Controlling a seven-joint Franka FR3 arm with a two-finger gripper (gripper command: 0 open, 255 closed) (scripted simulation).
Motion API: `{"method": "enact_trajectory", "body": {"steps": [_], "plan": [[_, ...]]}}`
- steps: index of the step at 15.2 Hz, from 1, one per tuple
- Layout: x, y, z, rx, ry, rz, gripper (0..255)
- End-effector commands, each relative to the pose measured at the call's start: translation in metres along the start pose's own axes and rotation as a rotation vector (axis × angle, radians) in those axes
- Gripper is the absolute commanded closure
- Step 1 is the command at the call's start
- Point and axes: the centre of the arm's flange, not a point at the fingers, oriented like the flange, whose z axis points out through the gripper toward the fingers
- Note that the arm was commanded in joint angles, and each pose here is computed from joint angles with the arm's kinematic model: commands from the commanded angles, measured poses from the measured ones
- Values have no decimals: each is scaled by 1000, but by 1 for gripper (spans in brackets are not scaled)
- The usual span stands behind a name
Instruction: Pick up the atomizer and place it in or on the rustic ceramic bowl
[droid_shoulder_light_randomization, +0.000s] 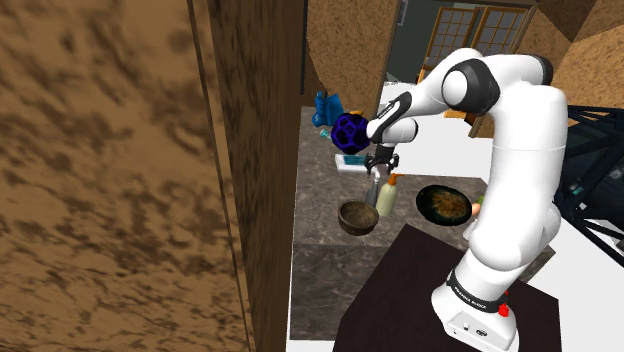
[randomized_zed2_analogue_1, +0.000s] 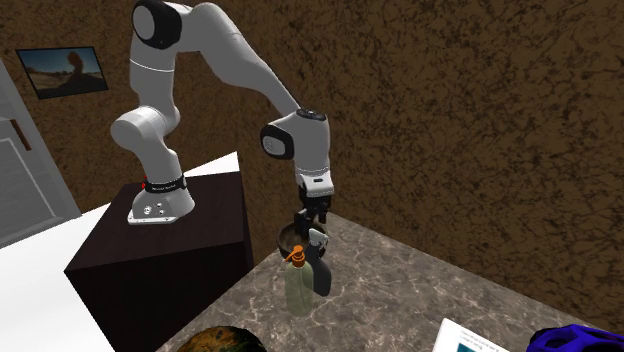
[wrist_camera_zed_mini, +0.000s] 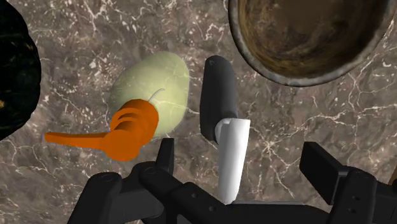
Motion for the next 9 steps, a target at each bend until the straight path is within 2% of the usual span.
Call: {"method": "enact_trajectory", "body": {"steps": [1, 3, 9], "plan": [[-1, 1, 12, 0, 0, 1, 0], [-1, 1, 20, 0, 0, 1, 0], [-1, 1, 20, 0, 0, 1, 0]]}}
